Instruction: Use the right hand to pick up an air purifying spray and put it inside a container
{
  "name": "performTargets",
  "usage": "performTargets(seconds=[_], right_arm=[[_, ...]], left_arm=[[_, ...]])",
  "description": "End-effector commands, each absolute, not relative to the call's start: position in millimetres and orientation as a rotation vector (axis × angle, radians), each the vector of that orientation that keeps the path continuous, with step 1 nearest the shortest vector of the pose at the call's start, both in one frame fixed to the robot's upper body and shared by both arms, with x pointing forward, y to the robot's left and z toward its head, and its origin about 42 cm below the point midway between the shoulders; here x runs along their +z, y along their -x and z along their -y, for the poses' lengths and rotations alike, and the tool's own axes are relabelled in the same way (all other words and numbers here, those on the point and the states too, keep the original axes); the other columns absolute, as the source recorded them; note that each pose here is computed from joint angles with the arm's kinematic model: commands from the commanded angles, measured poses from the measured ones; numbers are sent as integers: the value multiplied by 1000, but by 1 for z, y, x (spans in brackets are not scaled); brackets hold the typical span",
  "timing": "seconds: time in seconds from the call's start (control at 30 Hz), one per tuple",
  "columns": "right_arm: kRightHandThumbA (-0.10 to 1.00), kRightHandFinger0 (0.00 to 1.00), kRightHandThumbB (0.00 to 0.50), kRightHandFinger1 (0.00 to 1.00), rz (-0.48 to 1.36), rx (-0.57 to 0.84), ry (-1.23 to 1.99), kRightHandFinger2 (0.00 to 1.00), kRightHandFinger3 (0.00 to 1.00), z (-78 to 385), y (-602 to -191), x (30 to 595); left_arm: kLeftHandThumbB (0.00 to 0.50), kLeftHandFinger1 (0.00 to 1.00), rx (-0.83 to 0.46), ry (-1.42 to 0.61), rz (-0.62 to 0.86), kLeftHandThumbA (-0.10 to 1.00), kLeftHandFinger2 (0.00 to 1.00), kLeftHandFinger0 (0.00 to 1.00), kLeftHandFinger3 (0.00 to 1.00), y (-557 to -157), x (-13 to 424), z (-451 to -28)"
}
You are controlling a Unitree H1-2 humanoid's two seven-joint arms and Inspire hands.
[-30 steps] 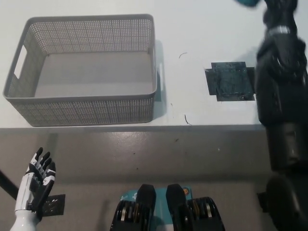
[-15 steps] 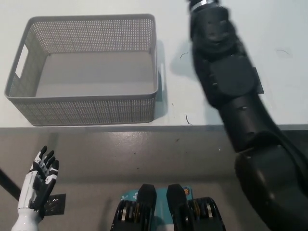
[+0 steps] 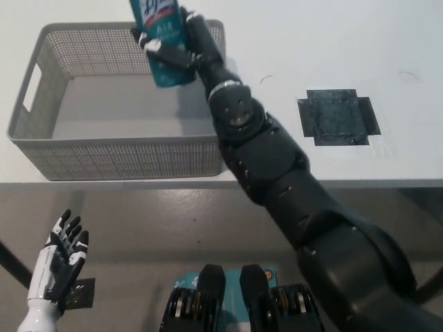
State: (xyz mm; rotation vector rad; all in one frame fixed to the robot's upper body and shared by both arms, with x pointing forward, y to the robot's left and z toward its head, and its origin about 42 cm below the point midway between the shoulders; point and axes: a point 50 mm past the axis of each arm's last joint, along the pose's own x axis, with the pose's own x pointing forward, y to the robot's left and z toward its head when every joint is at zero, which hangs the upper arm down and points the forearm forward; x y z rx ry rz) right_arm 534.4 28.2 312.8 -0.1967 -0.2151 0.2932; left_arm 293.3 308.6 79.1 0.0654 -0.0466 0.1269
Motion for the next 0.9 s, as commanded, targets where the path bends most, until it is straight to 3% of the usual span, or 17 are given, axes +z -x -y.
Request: performTargets(seconds=[0.0, 0.03, 0.2, 0.23, 0.27, 0.33, 0.37, 0.4, 0.47, 0.6, 0.63, 0.67, 0.7, 0.73, 0.77, 0.83, 0.87], right_arm=[[530, 1000, 500, 1000, 289, 417, 171, 1000, 1000, -47, -533, 350], [602, 1000, 500, 1000, 293, 433, 186, 1000, 1000, -46, -533, 352], [639, 1000, 500, 1000, 319, 452, 200, 1000, 1000, -44, -534, 357], [636, 761, 500, 1000, 339, 456, 211, 1000, 1000, -43, -535, 361], [624, 670, 500, 1000, 351, 464, 216, 1000, 1000, -42, -535, 363], [605, 624, 500, 1000, 355, 475, 206, 1000, 1000, -41, -535, 367], [627, 759, 500, 1000, 363, 484, 215, 1000, 1000, -39, -535, 372], [633, 1000, 500, 1000, 366, 492, 220, 1000, 1000, -38, -534, 374], [684, 1000, 500, 1000, 380, 507, 249, 1000, 1000, -36, -534, 384], [713, 1000, 500, 1000, 455, 530, 238, 1000, 1000, -23, -527, 407], [792, 1000, 500, 1000, 504, 524, 273, 1000, 1000, -17, -523, 412], [1000, 1000, 500, 1000, 588, 499, 348, 1000, 1000, -5, -514, 419], [1000, 1000, 500, 1000, 653, 467, 411, 1000, 1000, 3, -506, 423], [1000, 1000, 500, 1000, 652, 468, 411, 1000, 1000, 3, -505, 422], [1000, 1000, 500, 1000, 717, 436, 446, 1000, 1000, 19, -495, 424], [1000, 1000, 500, 1000, 779, 409, 450, 1000, 1000, 36, -482, 425], [1000, 1000, 500, 1000, 847, 381, 408, 1000, 1000, 57, -470, 421]], left_arm=[[10, 1000, 127, -86, 101, 616, 1000, 1000, 1000, -295, 92, -308], [3, 1000, 124, -83, 101, 616, 1000, 1000, 1000, -297, 92, -308], [0, 1000, 120, -88, 97, 606, 1000, 1000, 1000, -296, 91, -311], [8, 1000, 117, -86, 89, 597, 1000, 1000, 1000, -296, 91, -313], [3, 1000, 117, -86, 87, 587, 1000, 1000, 1000, -295, 91, -314], [1, 1000, 119, -85, 89, 569, 1000, 1000, 1000, -295, 90, -313], [1, 1000, 119, -94, 100, 561, 1000, 1000, 1000, -296, 89, -314], [9, 1000, 118, -89, 99, 568, 1000, 1000, 1000, -296, 88, -313], [44, 1000, 122, -82, 95, 600, 1000, 1000, 1000, -297, 87, -313], [17, 1000, 130, -88, 99, 622, 1000, 1000, 1000, -293, 84, -310], [4, 1000, 129, -74, 94, 620, 1000, 1000, 1000, -292, 84, -309], [0, 1000, 130, -68, 94, 654, 1000, 1000, 1000, -291, 84, -309], [0, 1000, 132, -72, 98, 660, 1000, 1000, 1000, -291, 84, -309], [16, 1000, 132, -72, 97, 701, 1000, 1000, 1000, -290, 84, -310], [56, 1000, 126, -67, 101, 827, 1000, 1000, 1000, -285, 84, -311], [82, 1000, 118, -65, 119, 960, 1000, 1000, 1000, -283, 86, -315], [138, 1000, 126, -57, 133, 1000, 1000, 1000, 1000, -280, 87, -316]])
